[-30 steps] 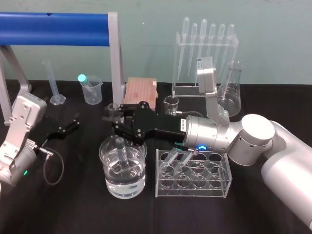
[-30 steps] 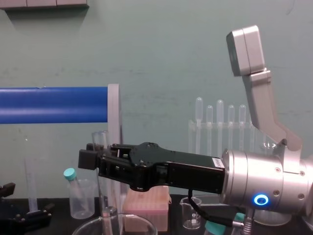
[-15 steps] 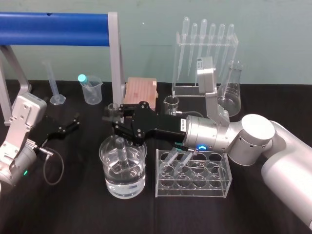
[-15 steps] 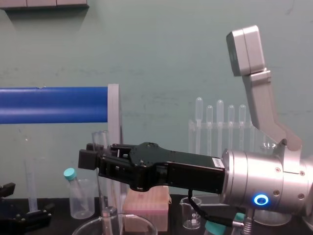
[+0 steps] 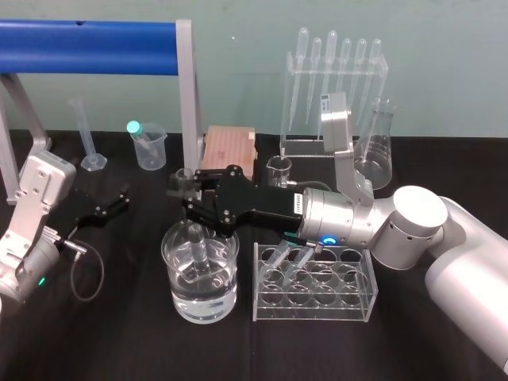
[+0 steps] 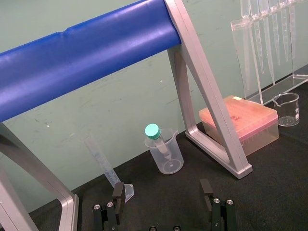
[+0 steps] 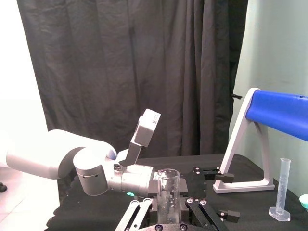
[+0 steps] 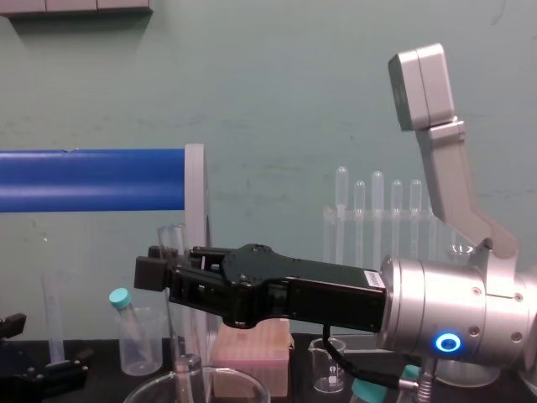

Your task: Hold the test tube with one hand and immerse one end into the beaker, then return it to the test tube rack.

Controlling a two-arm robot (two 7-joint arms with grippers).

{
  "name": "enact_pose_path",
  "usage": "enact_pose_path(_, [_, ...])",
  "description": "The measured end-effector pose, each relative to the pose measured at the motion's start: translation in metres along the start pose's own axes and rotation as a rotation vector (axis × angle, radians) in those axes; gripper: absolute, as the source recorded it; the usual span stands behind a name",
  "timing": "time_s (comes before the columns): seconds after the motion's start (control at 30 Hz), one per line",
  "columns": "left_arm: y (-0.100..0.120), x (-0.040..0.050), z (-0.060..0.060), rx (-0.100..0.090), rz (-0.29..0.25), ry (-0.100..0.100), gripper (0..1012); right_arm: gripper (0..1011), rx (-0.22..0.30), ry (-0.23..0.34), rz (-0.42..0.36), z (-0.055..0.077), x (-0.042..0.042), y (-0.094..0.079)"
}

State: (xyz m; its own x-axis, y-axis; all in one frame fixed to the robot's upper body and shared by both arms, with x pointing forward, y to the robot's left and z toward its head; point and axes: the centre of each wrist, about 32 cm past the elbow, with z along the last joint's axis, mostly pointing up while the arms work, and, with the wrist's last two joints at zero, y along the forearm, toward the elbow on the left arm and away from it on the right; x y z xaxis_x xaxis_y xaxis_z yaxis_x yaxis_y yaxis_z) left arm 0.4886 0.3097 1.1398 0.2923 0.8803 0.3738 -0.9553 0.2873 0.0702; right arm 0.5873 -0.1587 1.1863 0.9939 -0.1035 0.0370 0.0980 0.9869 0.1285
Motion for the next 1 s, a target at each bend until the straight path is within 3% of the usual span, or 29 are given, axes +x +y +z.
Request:
enact_pose_path(0.27, [0.000, 0.0000, 0.000, 0.000, 0.000, 0.000, 1000, 242, -0.005, -0.033, 0.004, 0.005, -0.0010, 0.000])
enact_pose_path(0.47, [0.000, 0.0000, 0.000, 0.000, 0.000, 0.000, 1000, 242, 0.033, -0.061, -0.011, 0.013, -0.0034, -0.002])
enact_pose_path(0.53, [0.000, 0.0000, 0.000, 0.000, 0.000, 0.000, 1000, 242, 0.053, -0.067, -0.018, 0.017, -0.0039, -0.004])
enact_pose_path(0.7, [0.000, 0.0000, 0.000, 0.000, 0.000, 0.000, 1000, 242, 0.174, -0.103, -0.059, 0.036, -0.0037, -0.012])
enact_pose_path(0.83, [0.000, 0.0000, 0.000, 0.000, 0.000, 0.000, 1000, 242, 0.224, -0.136, -0.089, 0.048, -0.0027, -0.018])
enact_pose_path(0.9, [0.000, 0.0000, 0.000, 0.000, 0.000, 0.000, 1000, 242, 0.253, -0.176, -0.130, 0.059, -0.0021, -0.028])
enact_pose_path(1.0, [0.000, 0.0000, 0.000, 0.000, 0.000, 0.000, 1000, 242, 0.262, -0.209, -0.172, 0.068, -0.0030, -0.037])
